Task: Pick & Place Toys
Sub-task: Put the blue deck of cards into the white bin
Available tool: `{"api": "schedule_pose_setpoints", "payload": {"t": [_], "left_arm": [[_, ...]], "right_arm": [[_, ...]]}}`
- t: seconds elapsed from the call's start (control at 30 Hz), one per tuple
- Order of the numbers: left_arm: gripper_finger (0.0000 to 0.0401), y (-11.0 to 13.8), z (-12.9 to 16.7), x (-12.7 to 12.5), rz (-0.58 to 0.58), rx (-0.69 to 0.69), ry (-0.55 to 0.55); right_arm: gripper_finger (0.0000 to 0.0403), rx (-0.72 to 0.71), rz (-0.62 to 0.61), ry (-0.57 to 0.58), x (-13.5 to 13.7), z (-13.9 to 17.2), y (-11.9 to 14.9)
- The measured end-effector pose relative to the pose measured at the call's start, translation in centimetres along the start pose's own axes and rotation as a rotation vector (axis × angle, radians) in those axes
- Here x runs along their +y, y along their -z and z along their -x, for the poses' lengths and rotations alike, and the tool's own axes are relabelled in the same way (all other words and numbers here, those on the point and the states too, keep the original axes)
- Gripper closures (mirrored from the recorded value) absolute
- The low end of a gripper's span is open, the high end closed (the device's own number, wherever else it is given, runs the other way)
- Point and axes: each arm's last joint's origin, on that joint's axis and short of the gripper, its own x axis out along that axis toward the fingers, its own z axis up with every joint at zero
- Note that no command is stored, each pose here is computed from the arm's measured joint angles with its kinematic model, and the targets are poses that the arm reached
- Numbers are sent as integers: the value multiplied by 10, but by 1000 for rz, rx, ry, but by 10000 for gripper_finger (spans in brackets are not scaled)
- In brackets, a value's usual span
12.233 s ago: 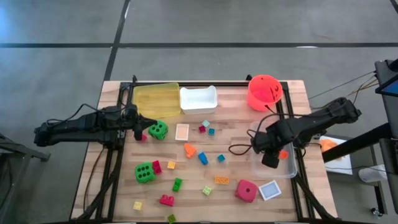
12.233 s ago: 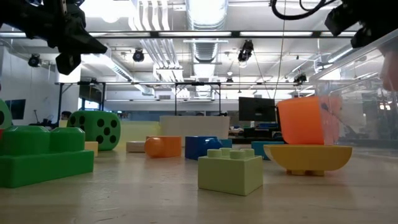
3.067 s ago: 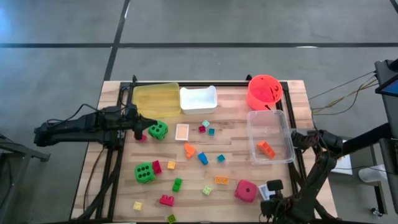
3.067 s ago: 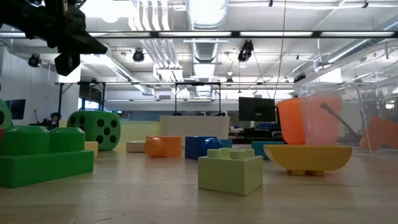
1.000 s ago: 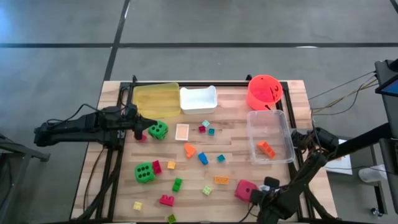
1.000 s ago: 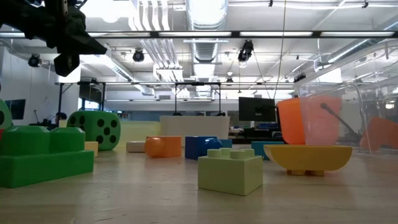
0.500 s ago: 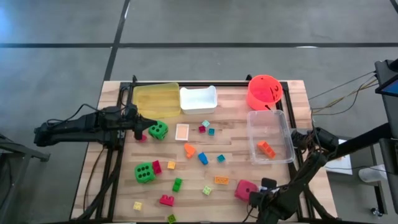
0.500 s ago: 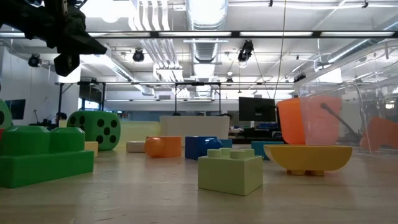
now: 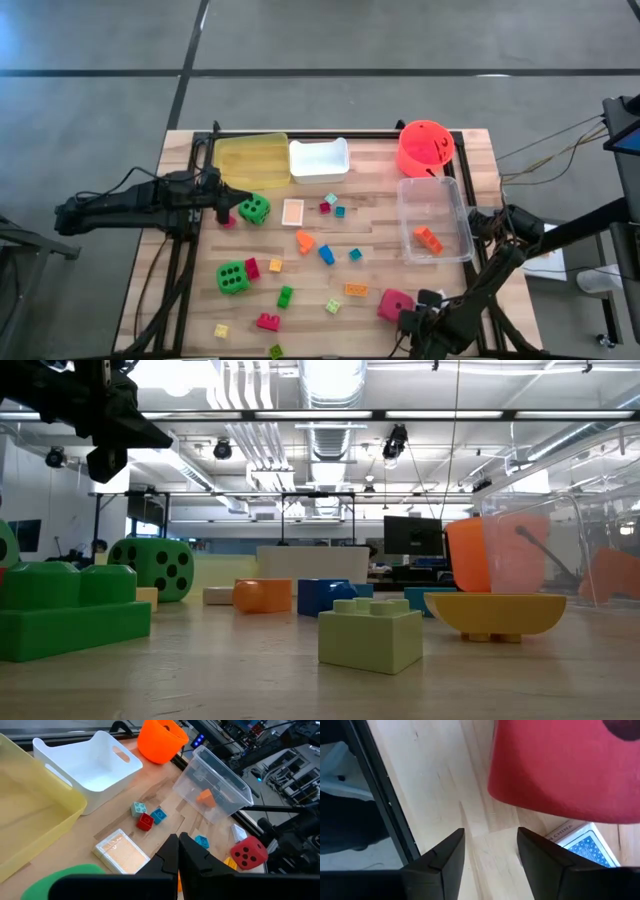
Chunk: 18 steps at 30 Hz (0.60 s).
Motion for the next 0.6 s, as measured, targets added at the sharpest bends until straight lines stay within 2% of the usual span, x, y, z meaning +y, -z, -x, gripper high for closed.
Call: {"api": "schedule_pose_setpoints", "payload": {"t": [0.23, 0.43, 0.6], "left_arm": [[401, 0, 0, 0, 0, 0, 0], [401, 0, 0, 0, 0, 0, 0], [401, 0, 0, 0, 0, 0, 0]], "right_arm": [[167, 3, 114, 9, -1, 0, 0], [115, 35, 323, 71, -8, -1, 2], [88, 62, 447, 103, -14, -7, 5]]}}
